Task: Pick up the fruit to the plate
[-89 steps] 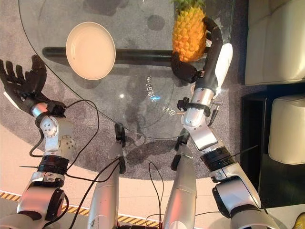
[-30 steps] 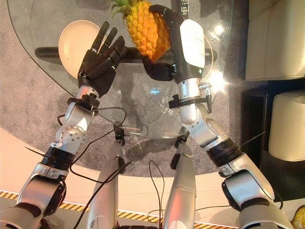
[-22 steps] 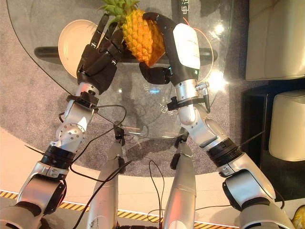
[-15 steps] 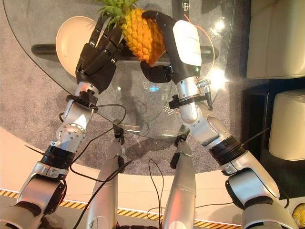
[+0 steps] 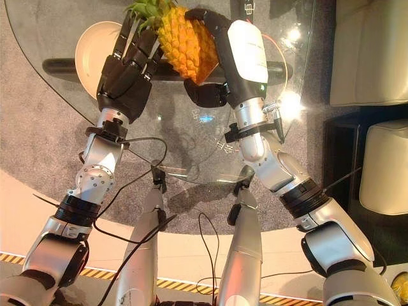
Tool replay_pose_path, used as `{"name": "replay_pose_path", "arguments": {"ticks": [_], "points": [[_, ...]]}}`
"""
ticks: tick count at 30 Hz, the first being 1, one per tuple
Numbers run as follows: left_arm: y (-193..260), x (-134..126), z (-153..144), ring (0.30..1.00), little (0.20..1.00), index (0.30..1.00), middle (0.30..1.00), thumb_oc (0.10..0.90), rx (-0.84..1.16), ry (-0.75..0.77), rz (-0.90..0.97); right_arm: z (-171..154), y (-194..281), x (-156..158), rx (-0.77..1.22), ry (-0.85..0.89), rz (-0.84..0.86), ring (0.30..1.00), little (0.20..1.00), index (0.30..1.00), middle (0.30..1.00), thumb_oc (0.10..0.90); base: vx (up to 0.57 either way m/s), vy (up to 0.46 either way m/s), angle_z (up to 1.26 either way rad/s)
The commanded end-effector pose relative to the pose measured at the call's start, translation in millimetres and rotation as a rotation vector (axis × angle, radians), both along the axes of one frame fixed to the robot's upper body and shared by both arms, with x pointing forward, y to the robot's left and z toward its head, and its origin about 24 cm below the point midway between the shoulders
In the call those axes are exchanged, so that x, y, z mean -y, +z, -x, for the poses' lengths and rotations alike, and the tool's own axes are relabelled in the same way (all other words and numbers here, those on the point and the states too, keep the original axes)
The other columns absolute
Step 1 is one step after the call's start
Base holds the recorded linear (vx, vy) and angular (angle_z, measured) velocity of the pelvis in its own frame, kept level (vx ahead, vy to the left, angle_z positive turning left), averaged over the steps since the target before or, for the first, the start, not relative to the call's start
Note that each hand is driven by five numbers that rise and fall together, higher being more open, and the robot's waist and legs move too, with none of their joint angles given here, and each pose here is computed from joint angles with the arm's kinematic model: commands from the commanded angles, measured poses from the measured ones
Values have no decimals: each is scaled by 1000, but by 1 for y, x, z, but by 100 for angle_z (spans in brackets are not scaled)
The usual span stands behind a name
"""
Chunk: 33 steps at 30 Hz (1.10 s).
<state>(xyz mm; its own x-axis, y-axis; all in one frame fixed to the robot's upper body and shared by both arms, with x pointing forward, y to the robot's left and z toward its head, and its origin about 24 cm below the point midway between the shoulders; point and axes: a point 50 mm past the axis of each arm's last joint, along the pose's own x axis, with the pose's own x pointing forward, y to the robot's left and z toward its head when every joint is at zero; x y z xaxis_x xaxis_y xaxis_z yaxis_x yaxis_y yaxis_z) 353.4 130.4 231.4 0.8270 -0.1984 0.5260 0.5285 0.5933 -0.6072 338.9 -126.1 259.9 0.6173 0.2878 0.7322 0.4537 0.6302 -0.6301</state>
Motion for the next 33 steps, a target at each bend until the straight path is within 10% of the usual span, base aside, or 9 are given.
{"name": "replay_pose_path", "arguments": {"ticks": [1, 33], "points": [[64, 6, 32, 900, 900, 900, 900, 800, 324, -38, 78, 47, 55, -40, 346, 251, 152, 300, 200, 300, 300, 100, 0, 0, 0], [62, -6, 26, 900, 900, 900, 900, 800, 170, 97, 264, 52, 56, -49, 402, 300, 253, 300, 200, 300, 300, 100, 0, 0, 0]]}}
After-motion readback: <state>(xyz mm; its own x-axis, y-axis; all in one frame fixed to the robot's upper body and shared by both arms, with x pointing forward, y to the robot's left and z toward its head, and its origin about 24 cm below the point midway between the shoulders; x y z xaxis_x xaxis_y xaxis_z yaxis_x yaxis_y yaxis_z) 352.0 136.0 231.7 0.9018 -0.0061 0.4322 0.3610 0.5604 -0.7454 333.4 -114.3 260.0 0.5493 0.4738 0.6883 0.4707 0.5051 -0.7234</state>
